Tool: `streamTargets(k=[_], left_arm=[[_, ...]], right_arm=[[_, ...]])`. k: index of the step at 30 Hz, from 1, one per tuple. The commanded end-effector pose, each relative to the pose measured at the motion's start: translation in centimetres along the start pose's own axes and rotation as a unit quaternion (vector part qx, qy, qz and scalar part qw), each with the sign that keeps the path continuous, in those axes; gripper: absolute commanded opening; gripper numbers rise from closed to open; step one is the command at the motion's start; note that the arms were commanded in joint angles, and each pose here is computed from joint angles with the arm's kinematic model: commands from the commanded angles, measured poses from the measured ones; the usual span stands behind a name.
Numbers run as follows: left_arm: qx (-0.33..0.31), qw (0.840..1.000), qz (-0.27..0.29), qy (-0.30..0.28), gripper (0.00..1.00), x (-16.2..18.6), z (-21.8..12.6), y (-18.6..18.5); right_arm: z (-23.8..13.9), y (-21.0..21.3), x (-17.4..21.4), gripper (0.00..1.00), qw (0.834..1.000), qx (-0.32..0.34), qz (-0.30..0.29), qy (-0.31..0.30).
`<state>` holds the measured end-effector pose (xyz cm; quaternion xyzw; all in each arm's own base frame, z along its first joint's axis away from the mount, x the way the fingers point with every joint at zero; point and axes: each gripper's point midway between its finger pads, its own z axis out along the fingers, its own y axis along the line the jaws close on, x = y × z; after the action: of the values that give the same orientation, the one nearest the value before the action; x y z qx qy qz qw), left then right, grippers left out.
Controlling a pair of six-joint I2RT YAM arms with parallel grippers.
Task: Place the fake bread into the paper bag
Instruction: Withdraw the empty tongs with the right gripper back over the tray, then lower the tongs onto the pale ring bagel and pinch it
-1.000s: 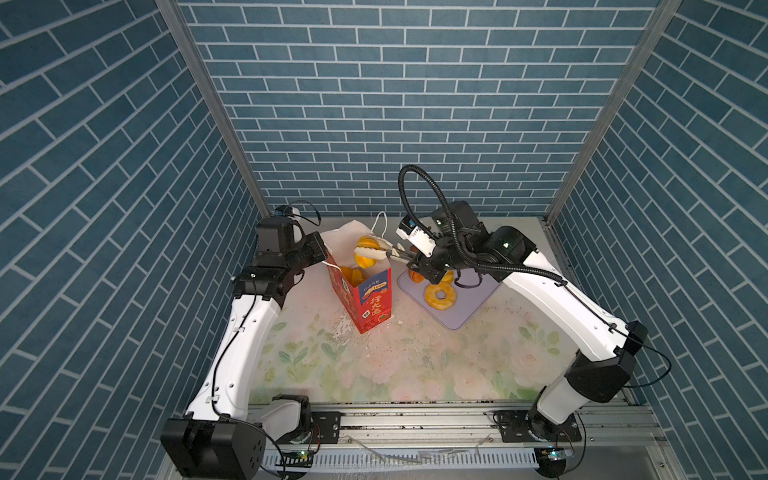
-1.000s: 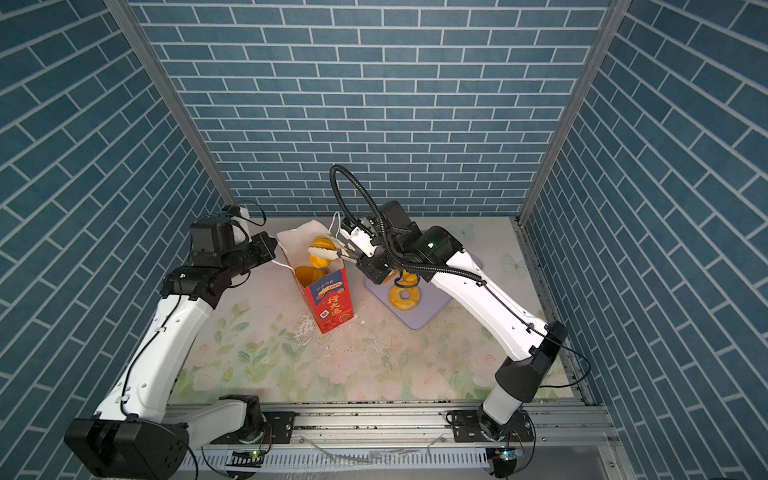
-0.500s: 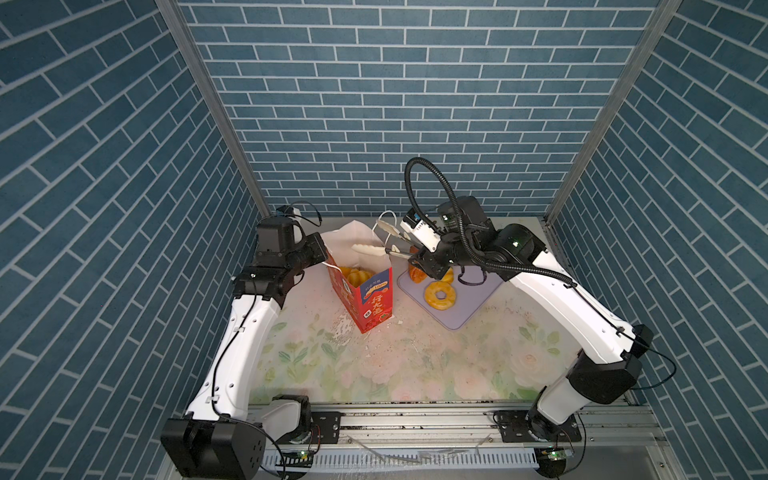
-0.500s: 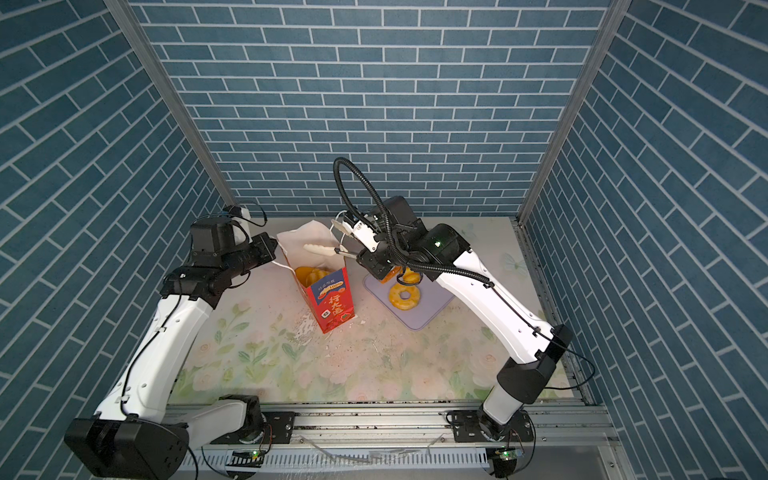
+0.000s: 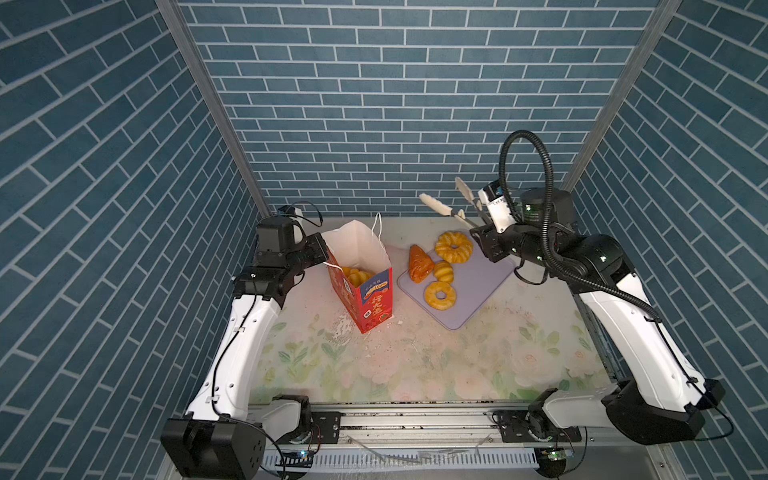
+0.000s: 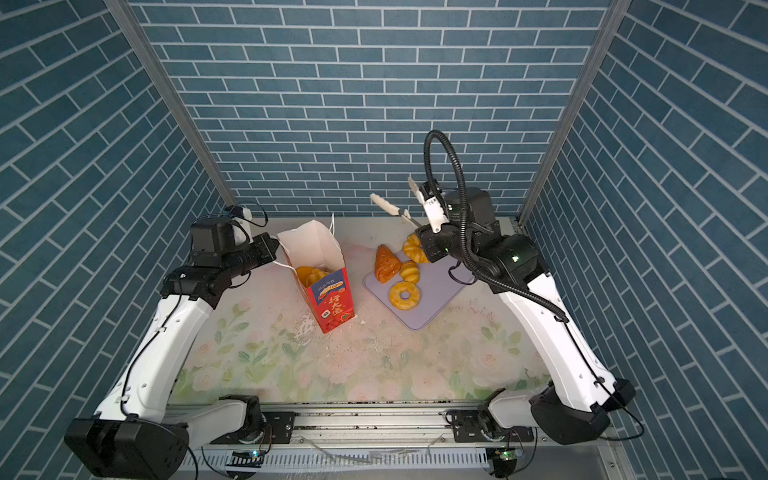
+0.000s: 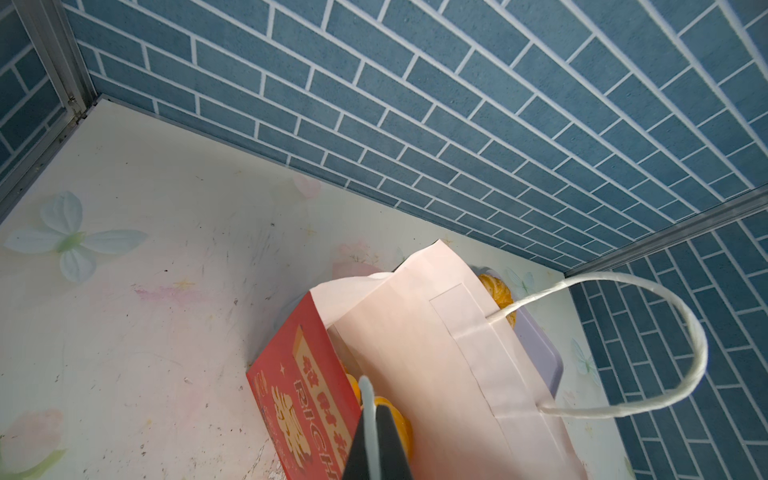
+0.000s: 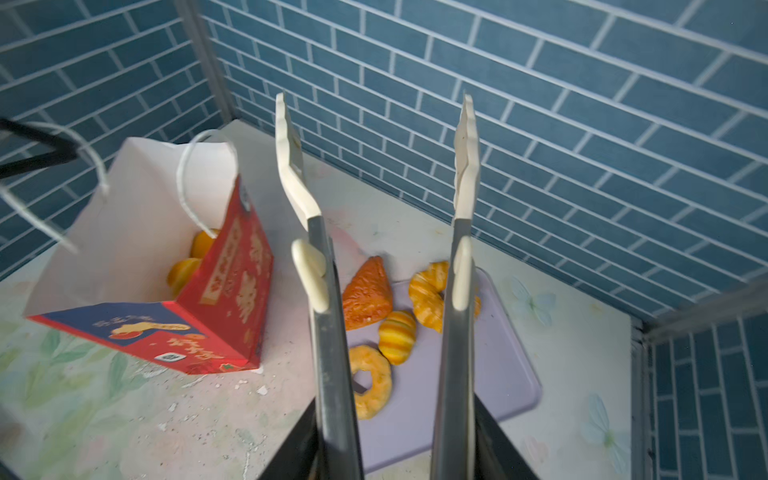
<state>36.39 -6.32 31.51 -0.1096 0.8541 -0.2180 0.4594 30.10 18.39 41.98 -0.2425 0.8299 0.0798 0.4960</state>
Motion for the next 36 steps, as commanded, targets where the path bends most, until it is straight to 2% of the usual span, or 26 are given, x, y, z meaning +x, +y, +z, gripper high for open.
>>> streamTargets(k=[1, 8, 18, 24, 28, 36], left_arm=[[0.011, 1.000, 0.012, -0.006, 0.00, -0.6, -0.3, -0.8], [0.008, 1.000, 0.010, -0.001, 0.00, -0.4, 0.0, -0.6], [-0.003, 1.000, 0.010, -0.001, 0.00, -0.5, 0.2, -0.2], [-0.004, 1.000, 0.004, 0.001, 0.00, -0.4, 0.4, -0.1], [-0.005, 1.000, 0.003, -0.003, 0.00, -0.4, 0.2, -0.1], [-0.008, 1.000, 0.000, -0.003, 0.00, -0.3, 0.0, 0.0]], right_arm=[[0.2, -2.9, 1.9, 0.50, 0.996, 0.057, 0.057, 0.027], [2.8, -6.3, 8.5, 0.50, 0.978, 0.085, 0.139, 0.127], [6.8, -3.6, 17.8, 0.50, 0.936, 0.017, 0.160, 0.313], [8.3, -0.9, 19.8, 0.49, 0.920, -0.046, 0.161, 0.355], [8.7, -0.4, 21.4, 0.48, 0.906, -0.053, 0.146, 0.393], [10.7, 1.1, 23.3, 0.42, 0.893, -0.060, 0.115, 0.432]])
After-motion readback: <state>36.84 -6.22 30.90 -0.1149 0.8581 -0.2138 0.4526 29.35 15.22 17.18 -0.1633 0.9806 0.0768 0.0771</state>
